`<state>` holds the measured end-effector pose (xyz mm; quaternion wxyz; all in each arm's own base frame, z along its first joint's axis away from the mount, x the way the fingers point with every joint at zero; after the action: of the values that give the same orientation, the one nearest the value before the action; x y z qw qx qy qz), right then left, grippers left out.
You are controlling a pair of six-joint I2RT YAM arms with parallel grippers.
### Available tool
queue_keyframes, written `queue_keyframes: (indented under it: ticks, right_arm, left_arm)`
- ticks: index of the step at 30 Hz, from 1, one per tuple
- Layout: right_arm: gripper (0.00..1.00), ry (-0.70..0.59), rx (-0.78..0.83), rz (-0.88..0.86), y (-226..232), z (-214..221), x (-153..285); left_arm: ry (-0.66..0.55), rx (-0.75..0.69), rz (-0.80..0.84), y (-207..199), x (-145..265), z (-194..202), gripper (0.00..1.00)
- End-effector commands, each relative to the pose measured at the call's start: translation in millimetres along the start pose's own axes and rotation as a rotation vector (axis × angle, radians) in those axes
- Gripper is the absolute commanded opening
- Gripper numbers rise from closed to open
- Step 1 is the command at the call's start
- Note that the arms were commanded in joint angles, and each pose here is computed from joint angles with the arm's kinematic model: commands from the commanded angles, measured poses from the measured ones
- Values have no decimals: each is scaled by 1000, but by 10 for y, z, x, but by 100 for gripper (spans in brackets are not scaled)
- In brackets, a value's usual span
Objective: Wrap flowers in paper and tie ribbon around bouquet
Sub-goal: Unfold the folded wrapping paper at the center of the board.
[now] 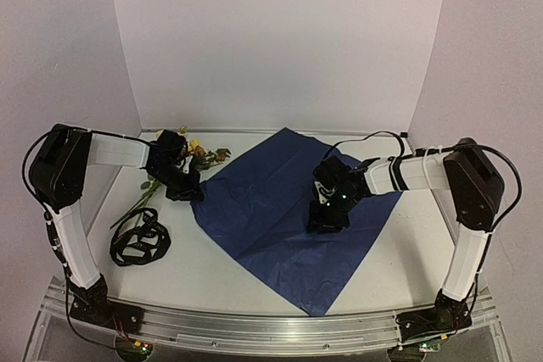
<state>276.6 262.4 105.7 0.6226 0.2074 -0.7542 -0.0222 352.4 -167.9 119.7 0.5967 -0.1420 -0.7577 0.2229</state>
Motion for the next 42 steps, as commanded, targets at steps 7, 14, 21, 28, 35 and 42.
queue_keyframes:
  ticks: [7, 14, 21, 28, 35, 42]
  right_arm:
    - [24, 21, -57, 203, -31, 105, -68]
    - [24, 41, -30, 312, -63, 221, 81]
    - [31, 21, -56, 298, -75, 289, 228]
    - [45, -21, -11, 216, 8, 295, 496]
    - [52, -66, 40, 137, 62, 337, 749]
    - [56, -135, 65, 126, 6, 429, 919]
  left_arm:
    - [-86, 39, -87, 37, 256, -180, 32]
    - [-266, 85, -199, 6, 659, -246, 66]
    - [-523, 164, -379, 63, 1111, -351, 86]
    - [-532, 193, -504, 490, 1014, -484, 93]
    - [-488, 151, -526, 725, 842, -685, 89]
    - [-372, 90, -526, 816, 610, -766, 84]
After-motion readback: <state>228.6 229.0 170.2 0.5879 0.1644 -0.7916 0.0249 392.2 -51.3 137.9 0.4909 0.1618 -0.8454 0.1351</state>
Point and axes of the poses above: each gripper's point midway between its finger pads, its own x axis back along the fingers, its own y axis along the line the jaws close on, z = x × y, the point moved 9 cm from there along x, back along the fingers, and after that the axes turned 9 degrees about x, right-handed, at the moved point
